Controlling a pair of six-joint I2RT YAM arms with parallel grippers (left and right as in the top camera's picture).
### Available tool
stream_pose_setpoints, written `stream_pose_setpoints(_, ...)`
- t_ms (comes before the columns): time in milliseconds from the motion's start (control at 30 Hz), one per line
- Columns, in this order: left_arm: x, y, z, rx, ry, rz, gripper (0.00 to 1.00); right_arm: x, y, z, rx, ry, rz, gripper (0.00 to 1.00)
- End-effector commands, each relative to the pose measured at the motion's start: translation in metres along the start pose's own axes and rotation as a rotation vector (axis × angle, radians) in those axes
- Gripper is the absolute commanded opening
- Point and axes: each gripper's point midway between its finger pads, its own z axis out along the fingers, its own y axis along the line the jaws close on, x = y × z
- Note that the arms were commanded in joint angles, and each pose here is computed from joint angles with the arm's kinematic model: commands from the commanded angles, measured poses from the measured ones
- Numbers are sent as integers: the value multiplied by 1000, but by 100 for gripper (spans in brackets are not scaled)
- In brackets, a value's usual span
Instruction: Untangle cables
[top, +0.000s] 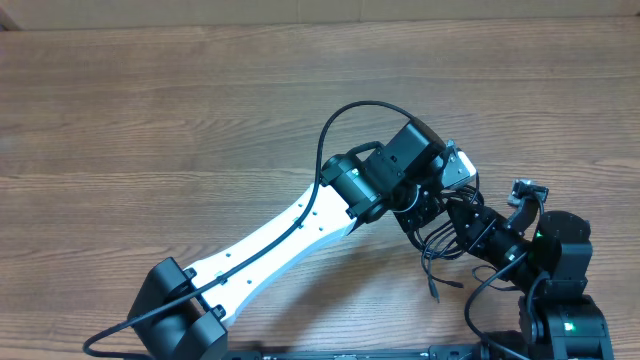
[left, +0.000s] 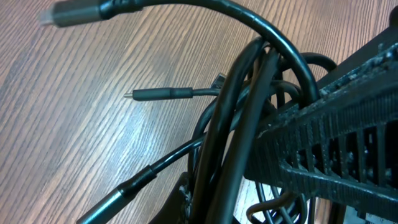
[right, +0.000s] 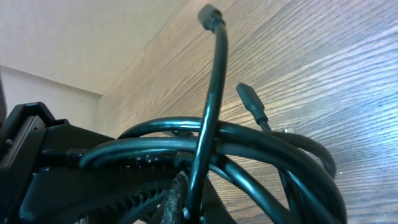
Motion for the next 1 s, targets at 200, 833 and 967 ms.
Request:
stream_pose_setpoints(200,-16,26,-22,-96,-64,-144,4,-3,5,-3,-11,-7,-5,4)
stream_pose_setpoints(833,3,80,-38,-166,-65,-540,4,3,13,-3,-54,29,-6,4)
stream_pose_setpoints(967,1,78,-38,-147,-73,-593,4,3,13,-3,-55,29,-6,4)
